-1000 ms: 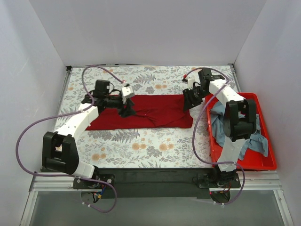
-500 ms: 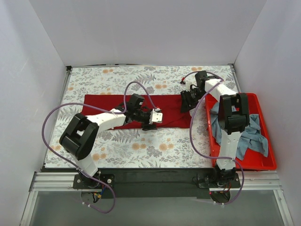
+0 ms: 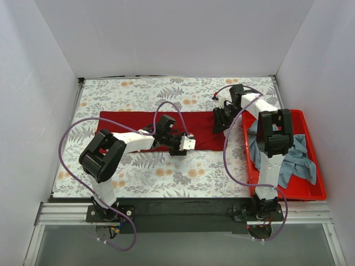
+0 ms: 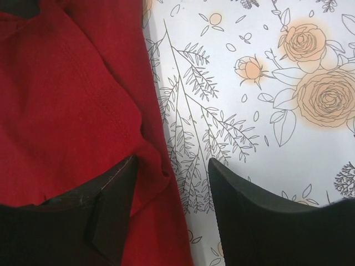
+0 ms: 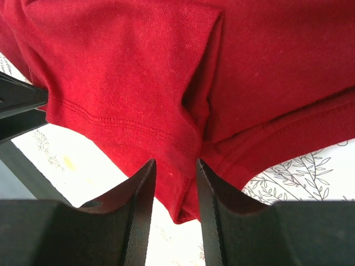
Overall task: Fold and stack the t-shirts
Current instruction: Fold the tshirt
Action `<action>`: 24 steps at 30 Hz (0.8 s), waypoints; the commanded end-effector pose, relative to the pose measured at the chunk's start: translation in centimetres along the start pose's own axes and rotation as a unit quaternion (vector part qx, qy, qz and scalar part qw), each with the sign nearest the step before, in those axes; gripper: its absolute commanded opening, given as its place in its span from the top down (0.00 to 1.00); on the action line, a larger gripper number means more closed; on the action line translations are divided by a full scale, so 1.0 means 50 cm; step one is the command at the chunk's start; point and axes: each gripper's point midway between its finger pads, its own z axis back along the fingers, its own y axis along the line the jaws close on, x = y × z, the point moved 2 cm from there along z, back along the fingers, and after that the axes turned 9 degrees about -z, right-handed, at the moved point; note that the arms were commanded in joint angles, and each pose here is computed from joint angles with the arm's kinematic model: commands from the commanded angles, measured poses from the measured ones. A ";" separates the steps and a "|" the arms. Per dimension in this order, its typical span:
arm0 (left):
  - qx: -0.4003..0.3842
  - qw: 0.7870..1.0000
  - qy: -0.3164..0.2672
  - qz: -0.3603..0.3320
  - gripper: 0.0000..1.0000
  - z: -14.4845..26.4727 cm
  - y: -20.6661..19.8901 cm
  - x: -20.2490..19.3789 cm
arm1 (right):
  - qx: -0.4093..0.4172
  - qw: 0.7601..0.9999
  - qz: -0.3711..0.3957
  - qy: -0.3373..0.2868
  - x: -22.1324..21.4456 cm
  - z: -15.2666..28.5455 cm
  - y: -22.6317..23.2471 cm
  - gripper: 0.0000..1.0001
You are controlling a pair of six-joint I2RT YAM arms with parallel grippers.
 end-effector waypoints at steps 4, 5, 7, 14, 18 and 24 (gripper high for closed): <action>0.044 0.998 0.000 -0.045 0.55 0.011 0.058 0.026 | 0.006 1.000 0.001 0.009 -0.007 0.001 0.006 0.64; 0.049 0.998 -0.002 -0.049 0.57 0.015 0.063 0.031 | 0.007 1.000 0.002 0.007 -0.005 0.003 0.008 0.65; 0.054 0.997 -0.003 -0.050 0.66 0.019 0.066 0.035 | 0.009 1.000 0.004 0.005 -0.001 0.006 0.011 0.70; 0.066 0.996 0.009 -0.057 1.00 0.026 0.080 0.033 | 0.020 1.000 0.012 -0.002 0.010 0.015 0.023 0.98; 0.084 0.994 0.009 -0.063 1.00 0.043 0.103 0.044 | 0.036 0.999 0.020 -0.011 0.022 0.020 0.036 0.99; 0.117 0.991 0.011 -0.068 1.00 0.079 0.154 0.045 | 0.063 0.997 0.031 -0.036 0.065 0.031 0.059 0.99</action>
